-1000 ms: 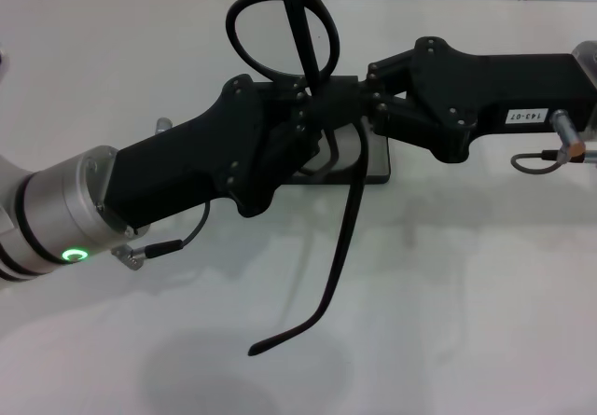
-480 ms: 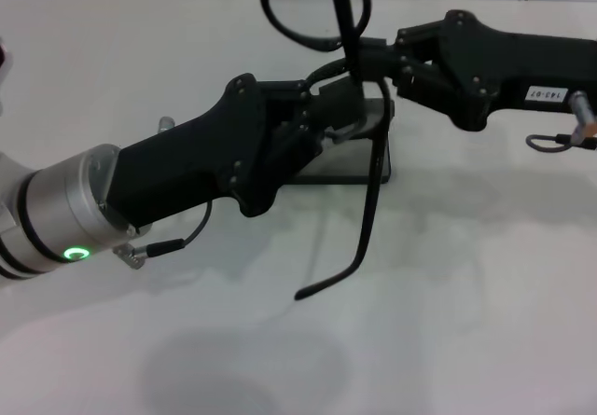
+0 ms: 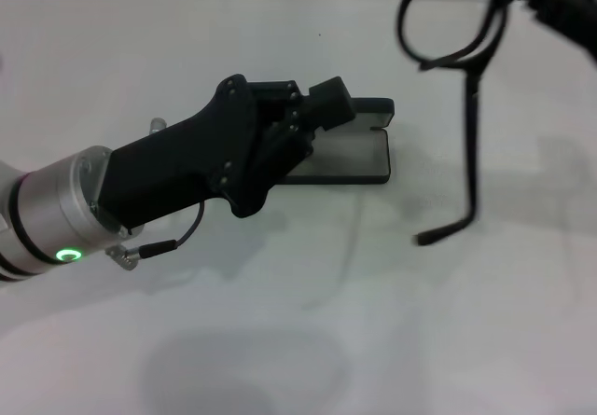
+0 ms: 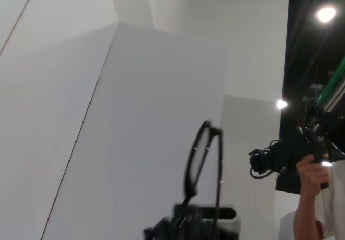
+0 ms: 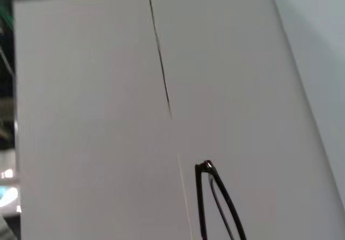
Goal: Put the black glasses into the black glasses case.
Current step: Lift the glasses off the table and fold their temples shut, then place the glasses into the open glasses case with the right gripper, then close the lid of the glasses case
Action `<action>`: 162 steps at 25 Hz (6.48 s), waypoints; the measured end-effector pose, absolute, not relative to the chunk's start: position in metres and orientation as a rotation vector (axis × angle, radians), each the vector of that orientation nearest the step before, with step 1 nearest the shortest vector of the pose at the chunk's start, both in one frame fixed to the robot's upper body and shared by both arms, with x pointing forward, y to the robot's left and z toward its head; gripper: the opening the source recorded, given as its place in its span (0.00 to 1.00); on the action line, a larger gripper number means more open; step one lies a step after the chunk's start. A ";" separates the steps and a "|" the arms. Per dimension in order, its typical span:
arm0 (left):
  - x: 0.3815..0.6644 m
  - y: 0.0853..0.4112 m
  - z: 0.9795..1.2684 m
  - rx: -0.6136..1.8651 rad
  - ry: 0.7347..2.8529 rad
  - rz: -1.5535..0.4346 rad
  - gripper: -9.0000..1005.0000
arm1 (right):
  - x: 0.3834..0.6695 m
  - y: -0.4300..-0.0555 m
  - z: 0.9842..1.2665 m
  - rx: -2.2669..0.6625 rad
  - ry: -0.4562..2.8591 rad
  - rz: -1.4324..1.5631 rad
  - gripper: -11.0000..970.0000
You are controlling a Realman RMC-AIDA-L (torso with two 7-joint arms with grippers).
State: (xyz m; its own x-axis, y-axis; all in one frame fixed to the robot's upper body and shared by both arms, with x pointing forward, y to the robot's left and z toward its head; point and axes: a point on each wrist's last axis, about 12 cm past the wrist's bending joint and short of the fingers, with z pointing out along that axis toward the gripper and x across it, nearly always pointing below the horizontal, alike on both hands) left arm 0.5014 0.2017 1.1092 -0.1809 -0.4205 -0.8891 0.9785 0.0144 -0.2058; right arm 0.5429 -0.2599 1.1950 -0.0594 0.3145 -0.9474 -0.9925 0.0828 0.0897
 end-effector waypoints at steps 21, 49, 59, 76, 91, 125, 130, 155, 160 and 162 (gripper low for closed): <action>0.495 0.163 1.118 0.975 0.869 -1.517 0.03 | 0.573 -0.214 1.184 -0.853 1.003 1.234 0.05; 0.505 0.186 1.105 0.670 1.027 -1.395 0.03 | 0.575 -0.184 1.162 -0.983 1.157 1.213 0.05; 0.506 0.187 1.102 0.643 1.051 -1.380 0.03 | 0.573 -0.180 1.160 -1.010 1.163 1.222 0.05; 0.495 0.205 1.094 0.643 1.083 -1.363 0.03 | 0.588 -0.186 1.161 -1.014 1.263 1.113 0.06; 0.477 0.284 1.103 0.537 1.022 -1.192 0.03 | 0.600 -0.126 1.169 -1.484 1.761 0.519 0.06; 0.485 0.275 1.102 0.494 1.029 -1.190 0.04 | 0.605 -0.097 1.141 -1.626 1.709 0.054 0.06; 0.485 0.275 1.101 0.491 1.036 -1.185 0.04 | 0.605 -0.097 1.141 -1.627 1.708 0.051 0.06; 0.483 0.276 1.100 0.487 1.041 -1.177 0.04 | 0.598 -0.098 1.142 -1.623 1.714 0.081 0.17; 0.483 0.276 1.100 0.490 1.042 -1.179 0.04 | 0.587 -0.101 1.146 -1.594 1.702 0.109 0.17; 0.486 0.276 1.101 0.493 1.046 -1.180 0.04 | 0.576 -0.106 1.151 -1.542 1.698 0.160 0.17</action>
State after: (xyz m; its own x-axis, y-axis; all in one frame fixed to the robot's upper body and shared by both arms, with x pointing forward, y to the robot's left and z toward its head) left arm 0.4856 0.2764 1.1010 0.0149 -0.5081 -0.8612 0.9162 0.3520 -0.1917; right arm 0.5758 -0.1062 1.1507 0.0830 -0.7731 -0.6288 -0.8769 0.2431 -0.4146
